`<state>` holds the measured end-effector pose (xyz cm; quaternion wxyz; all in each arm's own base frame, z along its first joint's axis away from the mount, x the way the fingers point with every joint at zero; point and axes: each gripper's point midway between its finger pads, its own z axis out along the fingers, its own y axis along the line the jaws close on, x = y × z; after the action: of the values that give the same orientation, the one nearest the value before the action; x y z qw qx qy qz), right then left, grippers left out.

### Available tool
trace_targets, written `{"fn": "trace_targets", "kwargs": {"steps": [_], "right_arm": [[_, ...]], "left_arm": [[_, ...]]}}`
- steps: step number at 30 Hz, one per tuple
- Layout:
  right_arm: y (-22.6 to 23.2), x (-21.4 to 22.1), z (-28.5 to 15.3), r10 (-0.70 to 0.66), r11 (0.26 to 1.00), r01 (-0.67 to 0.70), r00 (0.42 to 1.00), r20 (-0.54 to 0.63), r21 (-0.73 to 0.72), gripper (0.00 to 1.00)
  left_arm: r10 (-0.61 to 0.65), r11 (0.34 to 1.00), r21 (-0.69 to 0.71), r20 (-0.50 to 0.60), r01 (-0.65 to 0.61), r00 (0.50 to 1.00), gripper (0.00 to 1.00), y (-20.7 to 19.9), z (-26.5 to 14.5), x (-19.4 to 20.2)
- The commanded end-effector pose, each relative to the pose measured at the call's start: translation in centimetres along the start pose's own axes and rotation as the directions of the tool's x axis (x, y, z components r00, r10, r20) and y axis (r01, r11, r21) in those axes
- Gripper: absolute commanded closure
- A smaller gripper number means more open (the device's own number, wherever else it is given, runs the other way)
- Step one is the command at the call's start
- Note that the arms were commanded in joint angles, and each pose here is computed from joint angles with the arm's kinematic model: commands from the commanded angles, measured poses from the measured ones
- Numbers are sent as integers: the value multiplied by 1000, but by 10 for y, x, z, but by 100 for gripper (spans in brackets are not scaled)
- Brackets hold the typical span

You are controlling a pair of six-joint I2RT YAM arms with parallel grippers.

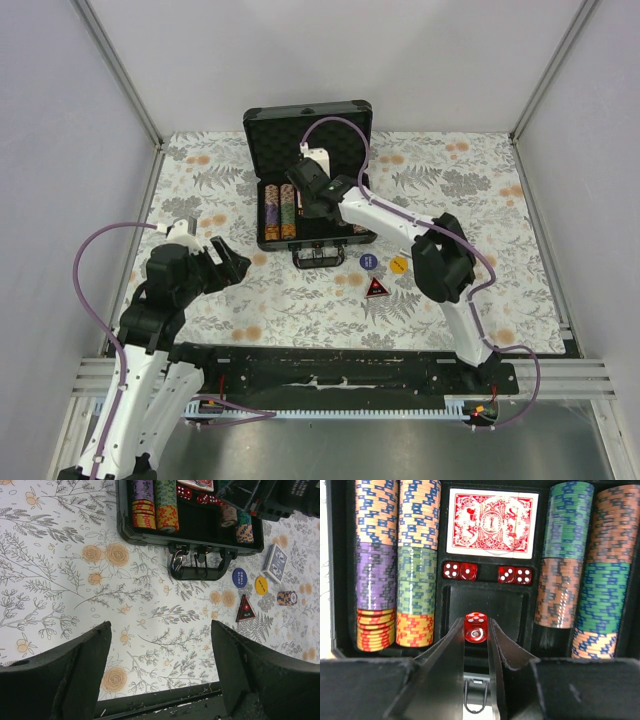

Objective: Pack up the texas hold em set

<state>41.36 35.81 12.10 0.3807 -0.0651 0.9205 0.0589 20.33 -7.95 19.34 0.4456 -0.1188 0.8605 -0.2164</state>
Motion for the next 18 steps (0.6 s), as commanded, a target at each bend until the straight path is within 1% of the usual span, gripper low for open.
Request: {"fn": "trace_targets", "kwargs": {"steps": [1,8,18], "right_arm": [[1,-19,23,20,1000,-21,998,57,17,76],[2,-19,43,32,999,-34,997,73,18,76],[-4,-19,65,12,999,-16,996,84,40,76]], "left_arm": [[-25,1000,0,28,25,999,14,-1,4,-7],[-25,1000,-4,15,25,1000,14,-1,7,-6],[-25,1000,-7,13,25,1000,14,0,7,-5]]}}
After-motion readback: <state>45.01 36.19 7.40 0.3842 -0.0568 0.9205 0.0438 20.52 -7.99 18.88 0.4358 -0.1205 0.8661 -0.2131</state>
